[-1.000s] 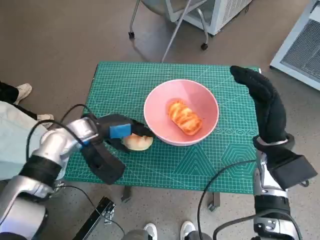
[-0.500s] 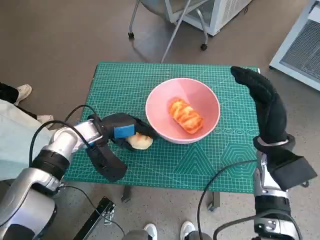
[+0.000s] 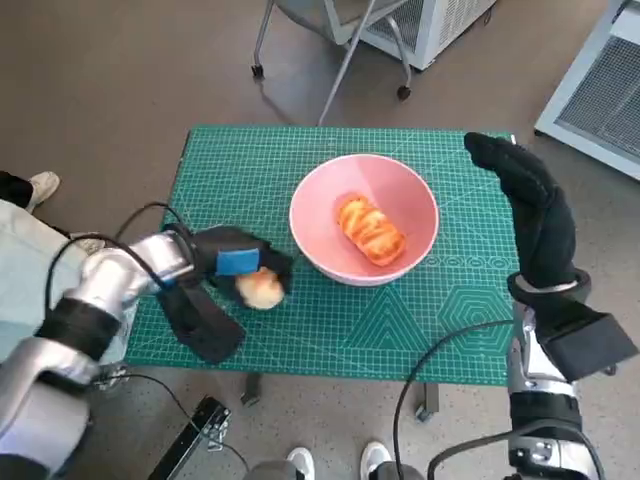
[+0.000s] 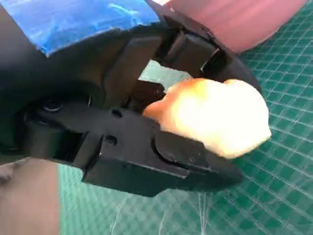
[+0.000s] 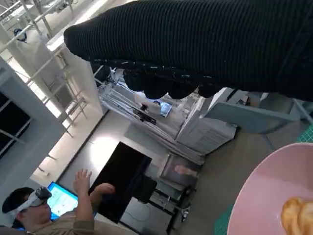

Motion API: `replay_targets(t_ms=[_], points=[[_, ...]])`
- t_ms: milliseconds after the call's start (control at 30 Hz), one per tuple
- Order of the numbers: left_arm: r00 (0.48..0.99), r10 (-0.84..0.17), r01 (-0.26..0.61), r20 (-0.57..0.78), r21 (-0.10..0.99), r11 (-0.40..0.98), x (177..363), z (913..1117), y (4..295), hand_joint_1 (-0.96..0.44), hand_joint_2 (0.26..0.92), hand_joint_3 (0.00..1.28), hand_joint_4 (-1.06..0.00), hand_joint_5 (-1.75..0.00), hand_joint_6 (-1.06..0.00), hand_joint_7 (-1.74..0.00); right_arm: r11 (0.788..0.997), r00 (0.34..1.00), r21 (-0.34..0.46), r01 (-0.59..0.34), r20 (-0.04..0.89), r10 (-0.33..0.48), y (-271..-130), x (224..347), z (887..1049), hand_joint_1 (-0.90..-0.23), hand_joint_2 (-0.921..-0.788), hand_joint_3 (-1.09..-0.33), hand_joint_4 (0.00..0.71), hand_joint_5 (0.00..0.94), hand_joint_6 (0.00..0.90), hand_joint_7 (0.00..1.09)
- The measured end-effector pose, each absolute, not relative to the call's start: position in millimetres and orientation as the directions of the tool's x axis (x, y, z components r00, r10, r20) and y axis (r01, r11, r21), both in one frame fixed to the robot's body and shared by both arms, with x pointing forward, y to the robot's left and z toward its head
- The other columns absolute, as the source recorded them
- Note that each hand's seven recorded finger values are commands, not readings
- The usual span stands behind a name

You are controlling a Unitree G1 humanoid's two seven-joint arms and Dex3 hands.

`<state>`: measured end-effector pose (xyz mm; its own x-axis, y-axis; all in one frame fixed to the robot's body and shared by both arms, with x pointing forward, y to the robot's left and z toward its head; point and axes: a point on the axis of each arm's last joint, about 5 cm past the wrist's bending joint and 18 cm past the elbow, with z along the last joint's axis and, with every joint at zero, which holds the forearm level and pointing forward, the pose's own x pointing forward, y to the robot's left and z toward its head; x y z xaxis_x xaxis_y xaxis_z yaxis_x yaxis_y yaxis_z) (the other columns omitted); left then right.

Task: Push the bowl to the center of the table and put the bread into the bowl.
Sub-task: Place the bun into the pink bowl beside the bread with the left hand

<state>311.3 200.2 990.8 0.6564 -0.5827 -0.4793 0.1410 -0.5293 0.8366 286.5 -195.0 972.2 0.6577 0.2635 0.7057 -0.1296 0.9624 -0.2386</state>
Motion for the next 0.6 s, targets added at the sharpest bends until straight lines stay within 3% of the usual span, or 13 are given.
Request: replay_targets(t_ms=[200, 400, 467, 600], points=[[0.633, -0.635, 0.213, -0.443, 0.888, -0.407, 305.7, 1013, 200, 0.00, 0.914, 0.03, -0.63, -1.21, -0.79, -1.01, 0.962, 0.657, -0.238, -0.133, 0.706, 0.265, -194.1, 286.7, 972.4, -0.596, -0.921, -0.839, 0.351, 0.022, -0.001, 0.83], [0.611, -0.712, 0.233, -0.347, 0.938, -0.258, 301.8, 1044, 196, 0.00, 0.912, 0.02, -0.62, -1.19, -0.83, -1.00, 0.962, 0.655, -0.237, -0.137, 0.706, 0.268, -192.9, 287.1, 972.9, -0.600, -0.921, -0.836, 0.352, 0.022, -0.001, 0.83], [0.600, -0.744, 0.222, -0.295, 0.954, -0.200, 299.9, 1057, 194, 0.00, 0.911, 0.02, -0.62, -1.19, -0.83, -1.00, 0.962, 0.659, -0.235, -0.139, 0.703, 0.267, -193.0, 287.3, 972.7, -0.600, -0.921, -0.836, 0.351, 0.022, -0.001, 0.83], [0.571, -0.806, 0.113, -0.153, 0.988, -0.108, 297.8, 1086, 184, 0.00, 0.907, 0.02, -0.64, -1.16, -0.84, -1.00, 0.962, 0.666, -0.231, -0.145, 0.697, 0.267, -193.2, 287.7, 972.3, -0.601, -0.921, -0.835, 0.352, 0.022, -0.001, 0.83]])
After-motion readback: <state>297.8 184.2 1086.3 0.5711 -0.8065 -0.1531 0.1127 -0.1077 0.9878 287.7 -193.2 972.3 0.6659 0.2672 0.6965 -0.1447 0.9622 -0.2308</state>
